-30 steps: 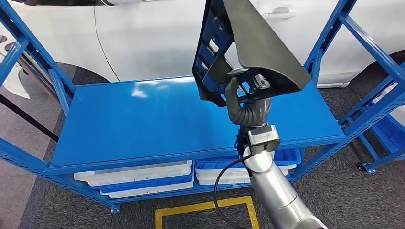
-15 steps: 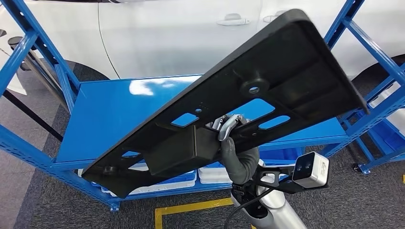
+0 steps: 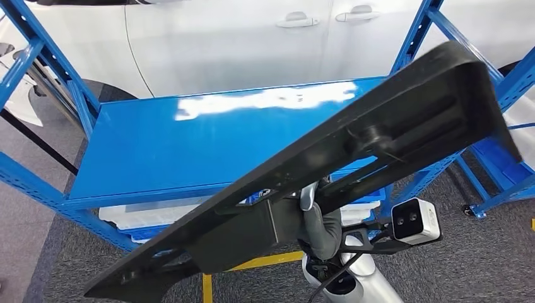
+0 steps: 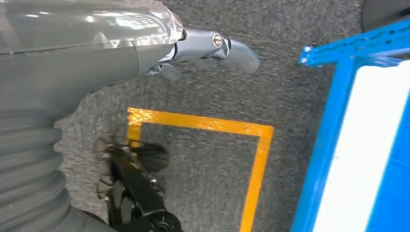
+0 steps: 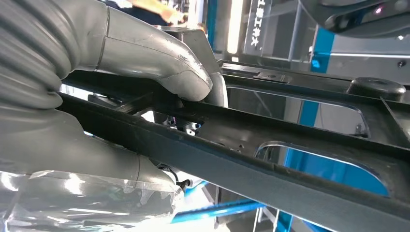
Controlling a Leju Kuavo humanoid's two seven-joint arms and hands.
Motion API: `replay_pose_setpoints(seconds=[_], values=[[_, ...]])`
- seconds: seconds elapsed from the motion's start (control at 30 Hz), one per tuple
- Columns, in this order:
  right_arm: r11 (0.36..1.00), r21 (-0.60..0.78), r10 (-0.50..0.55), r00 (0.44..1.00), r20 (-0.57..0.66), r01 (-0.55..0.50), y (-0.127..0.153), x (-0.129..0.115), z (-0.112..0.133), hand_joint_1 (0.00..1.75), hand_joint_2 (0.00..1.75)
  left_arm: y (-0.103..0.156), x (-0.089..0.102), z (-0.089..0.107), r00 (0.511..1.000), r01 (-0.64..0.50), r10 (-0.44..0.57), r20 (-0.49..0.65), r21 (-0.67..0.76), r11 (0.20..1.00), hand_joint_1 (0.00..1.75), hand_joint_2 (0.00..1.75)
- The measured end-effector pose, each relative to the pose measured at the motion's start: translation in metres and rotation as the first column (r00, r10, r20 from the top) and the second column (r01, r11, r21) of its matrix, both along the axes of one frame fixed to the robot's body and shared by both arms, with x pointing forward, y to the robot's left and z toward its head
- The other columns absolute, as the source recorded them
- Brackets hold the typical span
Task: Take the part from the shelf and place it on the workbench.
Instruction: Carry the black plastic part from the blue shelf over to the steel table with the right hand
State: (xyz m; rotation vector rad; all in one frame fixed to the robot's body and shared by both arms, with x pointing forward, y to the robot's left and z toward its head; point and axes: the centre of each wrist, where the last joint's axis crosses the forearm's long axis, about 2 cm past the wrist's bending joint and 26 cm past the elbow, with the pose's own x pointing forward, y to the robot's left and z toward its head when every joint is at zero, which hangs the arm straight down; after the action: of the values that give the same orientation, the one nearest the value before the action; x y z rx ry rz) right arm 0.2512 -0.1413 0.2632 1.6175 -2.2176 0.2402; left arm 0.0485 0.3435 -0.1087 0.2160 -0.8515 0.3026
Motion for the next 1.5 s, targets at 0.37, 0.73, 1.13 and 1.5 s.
replay_pose_setpoints(seconds=[0.37,0.73,1.13,1.5], values=[[1.0,0.013,-0.022,0.996,0.088,0.021,-0.009,-0.001,-0.01,1.75,1.75,0.008,0.0,0.001,0.999,-0.005,0.006,-0.034,0.015,1.0,0.0,1.75],[0.997,-0.012,-0.078,0.995,0.061,0.079,-0.018,-0.001,-0.018,1.75,1.75,0.009,0.0,0.001,0.999,-0.002,0.002,-0.043,0.013,1.0,0.0,1.75],[0.99,-0.068,-0.124,0.992,-0.019,0.123,-0.037,-0.016,-0.047,1.75,1.75,0.013,-0.005,0.001,0.998,0.017,-0.016,-0.068,0.013,1.0,0.0,1.75],[0.988,-0.087,-0.129,0.992,-0.017,0.127,-0.041,-0.018,-0.05,1.75,1.75,0.016,-0.002,0.001,0.998,0.017,-0.016,-0.063,0.017,1.0,0.0,1.75]])
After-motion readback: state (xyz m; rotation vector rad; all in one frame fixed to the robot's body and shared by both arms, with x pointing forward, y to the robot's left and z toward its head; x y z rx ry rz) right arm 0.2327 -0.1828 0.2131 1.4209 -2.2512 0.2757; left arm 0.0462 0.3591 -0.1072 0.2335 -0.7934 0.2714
